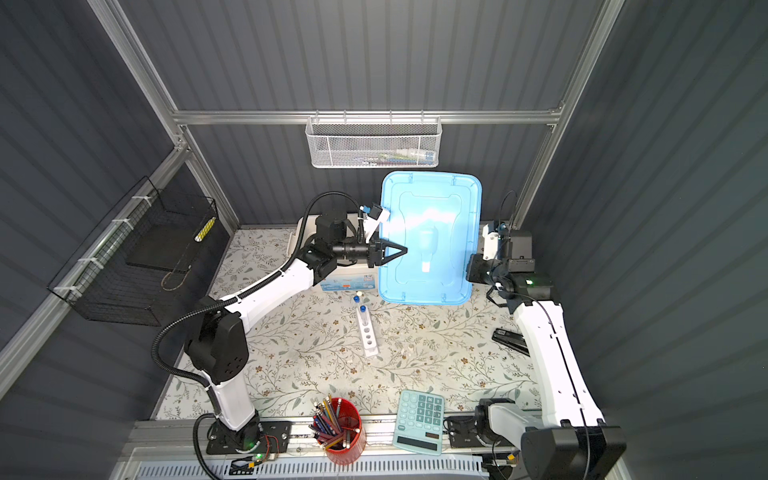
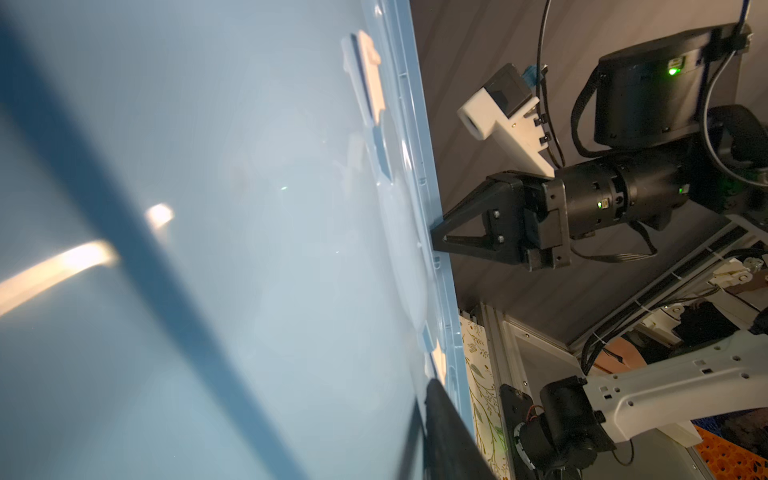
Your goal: Organize the chemistry lab equipment
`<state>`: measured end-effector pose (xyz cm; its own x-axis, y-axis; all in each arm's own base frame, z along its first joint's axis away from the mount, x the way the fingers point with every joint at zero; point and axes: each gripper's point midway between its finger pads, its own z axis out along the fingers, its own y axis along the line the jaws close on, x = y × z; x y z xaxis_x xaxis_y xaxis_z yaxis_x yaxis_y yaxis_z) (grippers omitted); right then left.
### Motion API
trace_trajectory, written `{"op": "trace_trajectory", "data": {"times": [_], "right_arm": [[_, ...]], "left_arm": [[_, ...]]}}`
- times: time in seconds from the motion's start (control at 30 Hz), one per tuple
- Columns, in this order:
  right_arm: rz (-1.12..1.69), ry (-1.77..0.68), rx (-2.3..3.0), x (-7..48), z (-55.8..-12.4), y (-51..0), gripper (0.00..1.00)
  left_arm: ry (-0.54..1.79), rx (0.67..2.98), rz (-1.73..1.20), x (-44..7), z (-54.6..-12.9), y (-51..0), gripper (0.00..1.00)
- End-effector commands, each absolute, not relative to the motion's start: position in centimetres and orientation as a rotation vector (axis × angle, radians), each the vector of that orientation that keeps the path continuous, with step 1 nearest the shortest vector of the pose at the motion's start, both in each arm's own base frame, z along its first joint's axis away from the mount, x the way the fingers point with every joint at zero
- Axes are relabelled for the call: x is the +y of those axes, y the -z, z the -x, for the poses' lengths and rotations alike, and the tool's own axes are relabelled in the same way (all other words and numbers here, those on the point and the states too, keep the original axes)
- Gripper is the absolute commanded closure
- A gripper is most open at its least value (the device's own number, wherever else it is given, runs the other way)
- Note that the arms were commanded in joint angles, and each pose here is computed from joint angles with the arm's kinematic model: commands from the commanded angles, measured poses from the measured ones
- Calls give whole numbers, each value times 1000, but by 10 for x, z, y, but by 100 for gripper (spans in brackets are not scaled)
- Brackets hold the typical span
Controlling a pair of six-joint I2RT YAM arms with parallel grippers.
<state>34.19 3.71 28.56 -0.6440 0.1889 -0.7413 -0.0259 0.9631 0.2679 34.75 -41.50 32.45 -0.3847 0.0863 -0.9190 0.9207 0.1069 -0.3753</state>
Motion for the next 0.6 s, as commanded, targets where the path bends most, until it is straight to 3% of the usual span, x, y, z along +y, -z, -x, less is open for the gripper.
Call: {"op": "trace_trajectory", "data": {"times": [0.0,0.1,0.27,0.4,0.57], "right_arm": [[-101,-408,2165,49,-356,-301,79],[-124,-381,2156,45,-353,-305,68],[-200,-247,2095,22,-339,-323,41],[-239,-221,2032,13,-326,-339,35],[-251,-461,1843,29,-307,-372,21]], "left_arm": [[1406,1494,-1073,-415,-323,-356,78],[1381,1493,-1059,-412,-324,-360,81],[1180,1534,-1041,-401,-337,-361,87],[969,1529,-1020,-383,-348,-373,91],[799,1500,-995,-365,-352,-394,93]]}}
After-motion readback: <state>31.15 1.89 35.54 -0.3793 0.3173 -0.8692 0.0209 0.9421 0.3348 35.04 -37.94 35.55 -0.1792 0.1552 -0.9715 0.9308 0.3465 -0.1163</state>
